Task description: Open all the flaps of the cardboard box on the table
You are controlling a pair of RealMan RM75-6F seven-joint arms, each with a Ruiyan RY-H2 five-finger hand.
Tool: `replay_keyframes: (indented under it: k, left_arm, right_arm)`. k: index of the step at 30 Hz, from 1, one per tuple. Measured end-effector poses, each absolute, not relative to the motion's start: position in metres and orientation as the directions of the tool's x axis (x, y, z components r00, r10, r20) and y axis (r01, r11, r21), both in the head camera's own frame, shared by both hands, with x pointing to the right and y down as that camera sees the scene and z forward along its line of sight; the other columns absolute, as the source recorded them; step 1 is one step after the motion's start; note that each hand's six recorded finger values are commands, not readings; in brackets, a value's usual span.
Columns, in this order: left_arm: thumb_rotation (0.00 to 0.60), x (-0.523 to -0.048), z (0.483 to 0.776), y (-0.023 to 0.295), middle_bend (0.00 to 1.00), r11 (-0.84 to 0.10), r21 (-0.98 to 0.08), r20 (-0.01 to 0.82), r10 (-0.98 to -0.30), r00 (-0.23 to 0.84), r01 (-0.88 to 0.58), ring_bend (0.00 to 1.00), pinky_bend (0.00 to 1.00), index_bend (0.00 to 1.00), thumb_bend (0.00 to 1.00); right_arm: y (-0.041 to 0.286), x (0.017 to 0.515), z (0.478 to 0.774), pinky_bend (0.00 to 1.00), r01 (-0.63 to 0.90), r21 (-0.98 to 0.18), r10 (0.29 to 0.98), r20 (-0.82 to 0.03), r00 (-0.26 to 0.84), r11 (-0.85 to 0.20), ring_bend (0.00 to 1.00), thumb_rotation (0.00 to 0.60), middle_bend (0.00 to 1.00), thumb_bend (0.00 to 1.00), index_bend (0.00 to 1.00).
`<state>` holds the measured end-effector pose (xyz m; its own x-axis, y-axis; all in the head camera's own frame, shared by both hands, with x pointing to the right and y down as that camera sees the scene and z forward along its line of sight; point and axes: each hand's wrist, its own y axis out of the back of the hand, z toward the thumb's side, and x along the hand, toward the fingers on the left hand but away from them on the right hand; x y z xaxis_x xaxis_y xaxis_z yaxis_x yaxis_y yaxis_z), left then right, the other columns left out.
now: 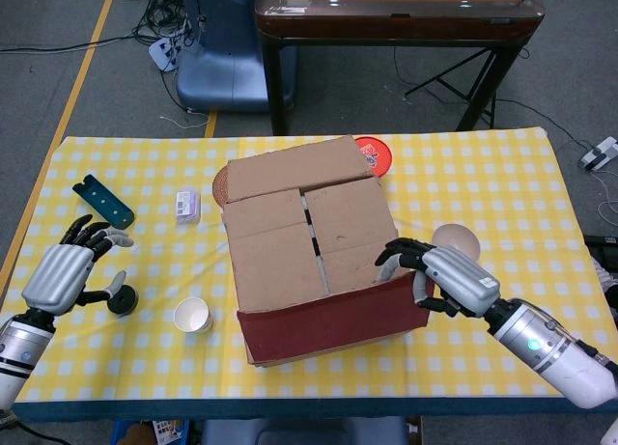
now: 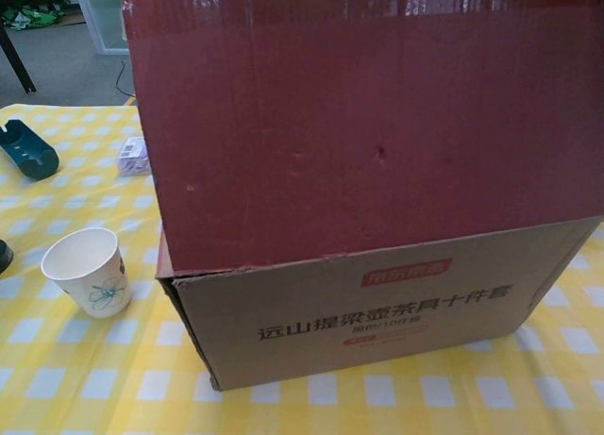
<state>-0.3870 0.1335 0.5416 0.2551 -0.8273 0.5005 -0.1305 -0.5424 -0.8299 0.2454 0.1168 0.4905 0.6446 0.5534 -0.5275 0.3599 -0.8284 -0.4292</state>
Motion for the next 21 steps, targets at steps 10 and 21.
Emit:
replay_keyframes:
  k: [10,21]
  left_arm:
    - [0.539,-0.385,0.543,0.133,0.26,-0.542,-0.833,0.503,-0.826,0.254,-0.114,0.14,0.00,0.37,0.44]
    - [0.542,-0.383,0.544,0.134,0.26,-0.545,-0.832,0.507,-0.824,0.254,-0.109,0.14,0.00,0.38,0.44]
  right_arm:
    - [0.130,0.256,0.478,0.24,0.462,-0.122,0.453,-0.521,0.723,-0.878,0.18,0.600,0.28,1.00,0.40]
    - [0.141,0.284,0.469,0.41,0.430,0.115,0.306,-0.544,0.781,-0.895,0.25,0.600,0.28,1.00,0.40]
